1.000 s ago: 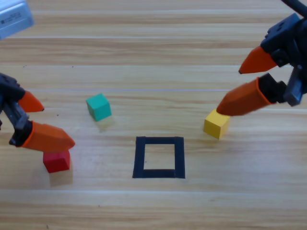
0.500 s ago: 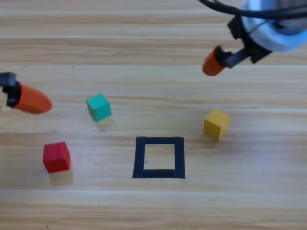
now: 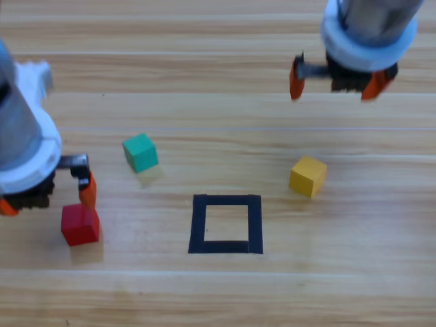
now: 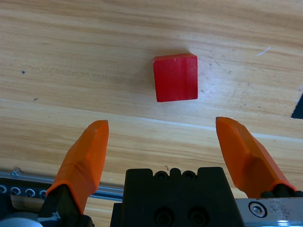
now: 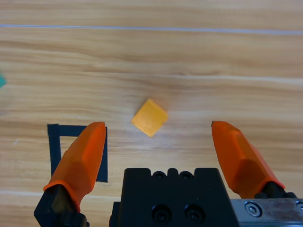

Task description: Stack the blocks in the rectangular block: red at the bottom, yellow in the middle, green on top

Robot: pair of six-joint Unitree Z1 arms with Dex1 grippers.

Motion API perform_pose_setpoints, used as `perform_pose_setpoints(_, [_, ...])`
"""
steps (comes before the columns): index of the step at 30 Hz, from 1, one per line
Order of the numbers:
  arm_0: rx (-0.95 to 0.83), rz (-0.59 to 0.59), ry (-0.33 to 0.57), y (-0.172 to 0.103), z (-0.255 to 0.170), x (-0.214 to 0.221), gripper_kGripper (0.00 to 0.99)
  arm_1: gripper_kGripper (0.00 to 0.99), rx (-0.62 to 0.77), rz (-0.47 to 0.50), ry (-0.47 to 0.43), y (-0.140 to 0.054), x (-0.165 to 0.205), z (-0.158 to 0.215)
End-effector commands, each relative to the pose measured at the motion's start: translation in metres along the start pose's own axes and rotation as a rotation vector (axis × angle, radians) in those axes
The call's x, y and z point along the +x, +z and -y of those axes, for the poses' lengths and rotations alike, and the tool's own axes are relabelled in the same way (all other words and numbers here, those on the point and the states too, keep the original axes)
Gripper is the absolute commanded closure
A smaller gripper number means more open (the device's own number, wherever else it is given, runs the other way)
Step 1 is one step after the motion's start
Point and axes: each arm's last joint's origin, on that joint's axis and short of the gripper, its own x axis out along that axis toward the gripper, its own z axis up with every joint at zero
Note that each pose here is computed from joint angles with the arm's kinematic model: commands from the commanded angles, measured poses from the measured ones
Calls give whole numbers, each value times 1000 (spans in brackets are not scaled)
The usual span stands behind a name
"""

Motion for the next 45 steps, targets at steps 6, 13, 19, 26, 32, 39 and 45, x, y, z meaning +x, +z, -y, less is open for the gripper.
perform_pose_setpoints(6, [-79, -78, 28, 14, 1, 24, 27, 7, 283, -230, -115, -8, 100, -20])
perform_pose_setpoints(13, [-130, -68, 1, 14, 3, 37, 28, 8, 363, -269, -121, -9, 121, -27])
perform_pose_setpoints(19, [-160, -75, -11, 11, 4, 51, 28, 10, 431, -297, -141, -10, 133, -24])
perform_pose_setpoints(26, [-175, -81, 2, 13, 11, 66, 28, 10, 498, -319, -184, -16, 144, -19])
perform_pose_setpoints(32, [-189, -93, 28, 18, 15, 84, 30, 19, 524, -332, -209, -14, 152, -11])
perform_pose_setpoints(39, [-200, -100, 44, 23, 16, 102, 30, 45, 557, -358, -235, -11, 169, -1])
perform_pose_setpoints(45, [-215, -92, 32, 27, 9, 107, 71, 68, 584, -379, -246, -10, 179, 4])
